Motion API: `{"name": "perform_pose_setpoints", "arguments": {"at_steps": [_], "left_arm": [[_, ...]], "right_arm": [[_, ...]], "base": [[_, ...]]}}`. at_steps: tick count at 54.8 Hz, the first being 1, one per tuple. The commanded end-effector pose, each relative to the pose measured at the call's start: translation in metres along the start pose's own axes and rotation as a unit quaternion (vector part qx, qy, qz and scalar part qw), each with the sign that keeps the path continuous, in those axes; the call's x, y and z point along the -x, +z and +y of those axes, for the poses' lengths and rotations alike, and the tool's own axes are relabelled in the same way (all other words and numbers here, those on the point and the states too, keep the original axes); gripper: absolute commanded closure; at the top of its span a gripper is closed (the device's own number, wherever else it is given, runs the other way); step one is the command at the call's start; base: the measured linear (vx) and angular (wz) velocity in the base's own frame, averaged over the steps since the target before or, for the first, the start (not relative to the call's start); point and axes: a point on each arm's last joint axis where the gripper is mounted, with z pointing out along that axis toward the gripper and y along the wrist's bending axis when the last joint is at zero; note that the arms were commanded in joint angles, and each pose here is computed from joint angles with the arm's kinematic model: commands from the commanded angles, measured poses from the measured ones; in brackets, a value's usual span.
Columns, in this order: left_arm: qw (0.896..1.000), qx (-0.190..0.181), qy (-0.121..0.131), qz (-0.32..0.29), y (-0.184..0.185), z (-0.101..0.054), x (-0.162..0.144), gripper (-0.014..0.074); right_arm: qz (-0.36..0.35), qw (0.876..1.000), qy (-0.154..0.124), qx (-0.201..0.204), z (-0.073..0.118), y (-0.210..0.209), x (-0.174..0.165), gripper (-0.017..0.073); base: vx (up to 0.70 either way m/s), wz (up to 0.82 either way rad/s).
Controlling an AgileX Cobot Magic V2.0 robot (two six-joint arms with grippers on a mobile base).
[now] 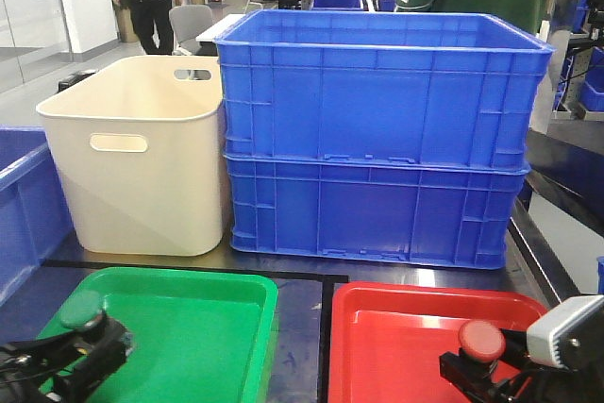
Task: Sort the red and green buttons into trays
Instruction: 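Lower green button into green tray with left gripper, red into red tray with right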
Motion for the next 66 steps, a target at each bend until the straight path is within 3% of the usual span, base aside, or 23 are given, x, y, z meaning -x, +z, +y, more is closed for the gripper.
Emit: {"name": "perform_pose_setpoints", "arguments": {"at_steps": [1, 5, 14, 19, 28, 37, 43, 48, 53, 56, 61, 66], "left_arm": [[0.998, -0.05, 0.024, -0.03, 0.007, -0.006, 0.014, 0.048], [0.997, -0.064, 0.035, -0.017, 0.008, -0.008, 0.011, 0.0393], [0.997, -0.068, 0.028, -0.007, 0.008, -0.008, 0.009, 0.0165], [0.997, -0.067, 0.028, -0.007, 0.007, -0.008, 0.009, 0.0072], [0.997, -0.064, 0.034, -0.013, 0.004, -0.01, 0.013, 0.0017], [0.993, -0.06, 0.069, -0.068, -0.018, -0.022, 0.039, 0.0042], [0.989, -0.041, 0.092, -0.107, -0.043, -0.034, 0.059, 0.0145], [0.988, 0.002, 0.111, -0.109, -0.066, -0.04, 0.068, 0.0347], [0.985, 0.047, 0.133, -0.1, -0.089, -0.045, 0.071, 0.0597], [0.982, 0.057, 0.148, -0.102, -0.101, -0.05, 0.072, 0.0602], [0.985, 0.05, 0.134, -0.1, -0.119, -0.061, 0.062, 0.0602], [0.989, 0.031, 0.104, -0.099, -0.134, -0.072, 0.048, 0.0601]], "right_arm": [[-0.048, 0.999, -0.005, 0.012, -0.001, 0.001, 0.017, 0.0428], [-0.045, 0.999, -0.002, 0.013, -0.002, 0.002, 0.016, 0.0323], [-0.047, 0.999, 0.006, 0.012, -0.002, 0.002, 0.016, 0.0032], [-0.047, 0.999, 0.006, 0.012, -0.002, 0.002, 0.016, -0.0085], [-0.062, 0.998, 0.0, 0.014, 0.0, -0.002, 0.022, -0.0158], [-0.098, 0.995, -0.02, 0.003, 0.005, -0.02, 0.039, -0.0112], [-0.123, 0.992, -0.011, -0.014, 0.009, -0.037, 0.052, -0.0024], [-0.137, 0.99, 0.01, -0.044, 0.012, -0.057, 0.061, 0.0153], [-0.139, 0.987, 0.022, -0.078, 0.016, -0.078, 0.066, 0.0419], [-0.144, 0.985, 0.034, -0.089, 0.02, -0.091, 0.067, 0.0568], [-0.145, 0.985, 0.045, -0.088, 0.03, -0.106, 0.059, 0.0573], [-0.13, 0.988, 0.005, -0.082, 0.04, -0.117, 0.049, 0.0571]], "base": [[0.0, 0.0], [0.0, 0.0], [0.0, 0.0], [0.0, 0.0], [0.0, 0.0], [0.0, 0.0], [0.0, 0.0], [0.0, 0.0], [0.0, 0.0], [0.0, 0.0], [0.0, 0.0], [0.0, 0.0]]}}
